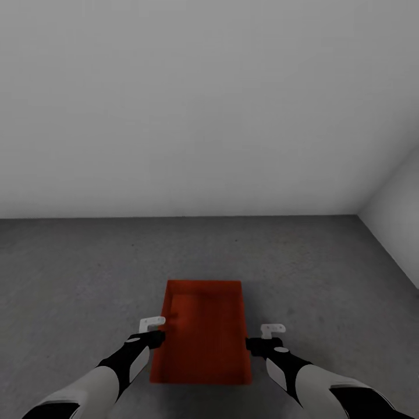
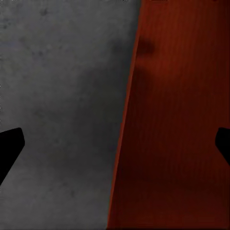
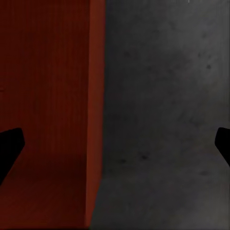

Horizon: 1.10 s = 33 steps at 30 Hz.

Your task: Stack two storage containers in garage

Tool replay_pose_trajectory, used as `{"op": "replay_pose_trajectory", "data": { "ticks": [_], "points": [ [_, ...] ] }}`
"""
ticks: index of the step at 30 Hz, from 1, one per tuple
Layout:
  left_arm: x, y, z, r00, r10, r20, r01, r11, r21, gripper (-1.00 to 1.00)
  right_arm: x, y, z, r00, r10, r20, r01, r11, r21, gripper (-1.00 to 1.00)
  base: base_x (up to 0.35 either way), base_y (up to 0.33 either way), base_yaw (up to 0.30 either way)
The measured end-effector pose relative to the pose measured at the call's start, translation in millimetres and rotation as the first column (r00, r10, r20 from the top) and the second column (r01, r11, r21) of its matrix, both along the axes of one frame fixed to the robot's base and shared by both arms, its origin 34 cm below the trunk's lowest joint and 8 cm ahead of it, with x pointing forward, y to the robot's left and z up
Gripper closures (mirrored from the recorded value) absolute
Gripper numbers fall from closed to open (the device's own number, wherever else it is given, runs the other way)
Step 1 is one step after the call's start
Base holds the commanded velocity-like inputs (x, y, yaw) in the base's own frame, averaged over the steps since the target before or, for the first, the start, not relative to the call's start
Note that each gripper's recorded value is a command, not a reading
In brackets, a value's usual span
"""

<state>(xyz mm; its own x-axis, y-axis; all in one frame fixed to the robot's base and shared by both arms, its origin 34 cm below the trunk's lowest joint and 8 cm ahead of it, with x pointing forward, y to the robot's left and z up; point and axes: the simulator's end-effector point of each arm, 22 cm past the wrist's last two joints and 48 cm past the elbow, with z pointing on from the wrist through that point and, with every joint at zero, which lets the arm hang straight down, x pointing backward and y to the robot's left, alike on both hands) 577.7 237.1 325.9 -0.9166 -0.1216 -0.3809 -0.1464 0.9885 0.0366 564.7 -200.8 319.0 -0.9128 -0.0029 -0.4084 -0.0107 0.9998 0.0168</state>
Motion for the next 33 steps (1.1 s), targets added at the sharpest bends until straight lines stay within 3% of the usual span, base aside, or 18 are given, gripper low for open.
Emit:
{"op": "replay_pose_trajectory", "data": {
  "ticks": [33],
  "points": [
    [11.2,-0.2,67.0,1.000,0.000,0.005,0.000,1.000,0.000,-1.00,9.8,-0.3,66.4,1.000,-0.002,0.002,0.002,1.000,-0.001,-1.00,0.000,0.000,0.000]
  ]
}}
